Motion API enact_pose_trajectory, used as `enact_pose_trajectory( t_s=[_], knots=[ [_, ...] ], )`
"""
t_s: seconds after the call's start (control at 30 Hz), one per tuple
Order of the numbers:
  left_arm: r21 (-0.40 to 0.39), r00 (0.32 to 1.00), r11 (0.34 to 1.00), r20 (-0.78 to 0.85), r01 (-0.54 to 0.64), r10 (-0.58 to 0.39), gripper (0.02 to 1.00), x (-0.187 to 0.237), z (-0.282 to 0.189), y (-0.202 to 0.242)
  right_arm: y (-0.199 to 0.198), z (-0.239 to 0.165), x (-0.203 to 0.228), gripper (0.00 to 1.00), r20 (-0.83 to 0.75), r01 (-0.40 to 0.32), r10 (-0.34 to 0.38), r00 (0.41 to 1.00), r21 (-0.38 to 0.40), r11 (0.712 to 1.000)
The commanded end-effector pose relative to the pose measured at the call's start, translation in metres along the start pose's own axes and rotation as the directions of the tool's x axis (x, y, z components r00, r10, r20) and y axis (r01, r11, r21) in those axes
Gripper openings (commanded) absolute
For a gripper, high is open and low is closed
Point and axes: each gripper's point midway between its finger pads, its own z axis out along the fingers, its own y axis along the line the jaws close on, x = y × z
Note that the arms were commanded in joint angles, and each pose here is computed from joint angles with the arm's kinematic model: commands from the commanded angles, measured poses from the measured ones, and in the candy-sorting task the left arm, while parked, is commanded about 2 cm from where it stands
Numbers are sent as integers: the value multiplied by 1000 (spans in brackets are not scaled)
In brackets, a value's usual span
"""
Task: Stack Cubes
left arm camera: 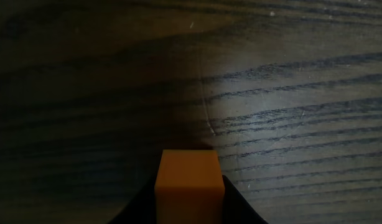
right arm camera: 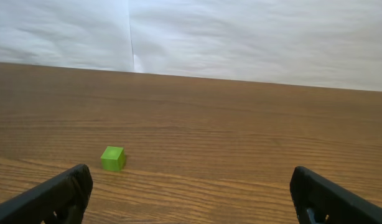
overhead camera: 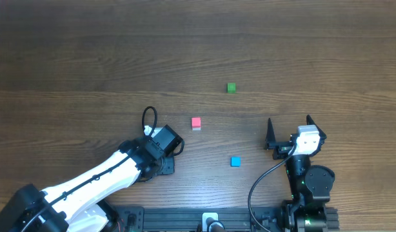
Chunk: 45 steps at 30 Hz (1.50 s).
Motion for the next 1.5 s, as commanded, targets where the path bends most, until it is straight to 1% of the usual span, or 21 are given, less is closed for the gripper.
enact_pose_trajectory(
  t_s=[0.03,0.23,0.37,0.47,0.6,0.77,0.87,1.03,1.27,1.5],
  knots=[
    [-3,1000,1000,-8,11,-11,183,1,2,2,2,0,2,993,1,-9,9,1000,-10,1000],
    [34,1000,999,28,13,-14,145,-10,-3,-10,2,0,2,993,1,-10,10,1000,-10,1000],
    [68,998,998,60,14,-18,45,-29,-21,-28,2,0,2,993,1,-9,9,1000,-10,1000],
    [76,997,997,69,13,-18,42,-48,-41,-46,2,0,2,991,1,-10,10,1000,-10,1000],
    [63,997,998,76,13,-18,40,-78,-70,-72,2,0,2,991,1,-9,9,1000,-10,1000],
    [50,998,999,65,10,-13,40,-105,-87,-99,2,0,2,993,1,-10,10,1000,-10,1000],
    [38,999,999,52,7,-9,40,-112,-84,-108,2,0,2,993,1,-10,10,1000,-10,1000],
    [8,1000,1000,22,-2,2,40,-111,-65,-112,2,0,2,993,1,-9,9,1000,-10,1000],
    [13,1000,1000,27,-3,3,42,-115,-56,-117,2,0,2,993,1,-10,10,1000,-10,1000],
    [-5,1000,1000,10,-4,4,40,-113,-46,-117,2,0,2,993,1,-10,10,1000,-10,1000]
  ],
)
